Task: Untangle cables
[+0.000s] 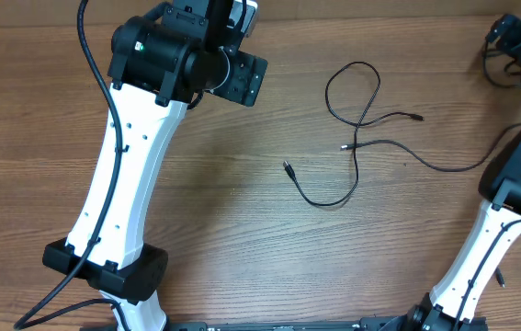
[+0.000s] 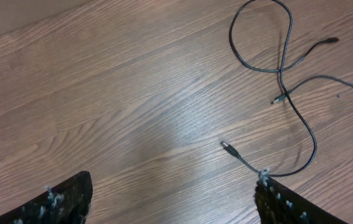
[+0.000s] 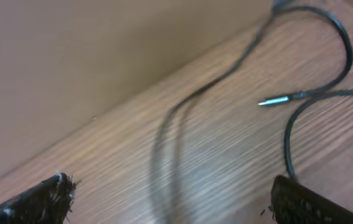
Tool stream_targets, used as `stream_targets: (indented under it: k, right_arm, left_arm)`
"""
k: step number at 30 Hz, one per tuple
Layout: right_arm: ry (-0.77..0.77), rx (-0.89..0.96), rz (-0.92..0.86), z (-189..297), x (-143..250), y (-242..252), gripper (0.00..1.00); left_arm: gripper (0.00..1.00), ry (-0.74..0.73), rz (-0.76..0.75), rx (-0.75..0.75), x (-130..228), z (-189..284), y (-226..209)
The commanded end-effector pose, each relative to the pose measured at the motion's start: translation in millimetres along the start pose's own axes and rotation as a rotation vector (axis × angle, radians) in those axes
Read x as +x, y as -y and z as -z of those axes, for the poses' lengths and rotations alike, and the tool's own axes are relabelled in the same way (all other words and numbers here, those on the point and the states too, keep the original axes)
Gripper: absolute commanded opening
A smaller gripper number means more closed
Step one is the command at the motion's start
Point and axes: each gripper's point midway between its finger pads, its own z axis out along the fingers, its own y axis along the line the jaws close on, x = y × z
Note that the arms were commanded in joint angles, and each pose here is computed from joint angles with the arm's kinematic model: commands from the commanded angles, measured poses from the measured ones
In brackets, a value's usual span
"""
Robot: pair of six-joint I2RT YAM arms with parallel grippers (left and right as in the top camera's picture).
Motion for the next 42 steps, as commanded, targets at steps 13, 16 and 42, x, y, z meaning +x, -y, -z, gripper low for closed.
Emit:
stream_targets:
  k: [13,16,42]
  right_arm:
    - [-0.466,-0.393,-0.128,144.3,76.5,-200.4,1.00]
    - [-0.537,-0.248,-0.033,142.5,116.3,-201.8,1.00]
    - [-0.670,0.007,0.256,84.7,299.3,-186.9,1.00]
  left_arm:
    - [0.90,0.127,0.021,-0.018,-29.0,6.9,-2.4]
    - [0.90,0.138,0.021,-0.016,-31.8,7.3,-1.9]
    - [0.98,0.115,0.021,-0.013,-26.1,6.6,-1.9]
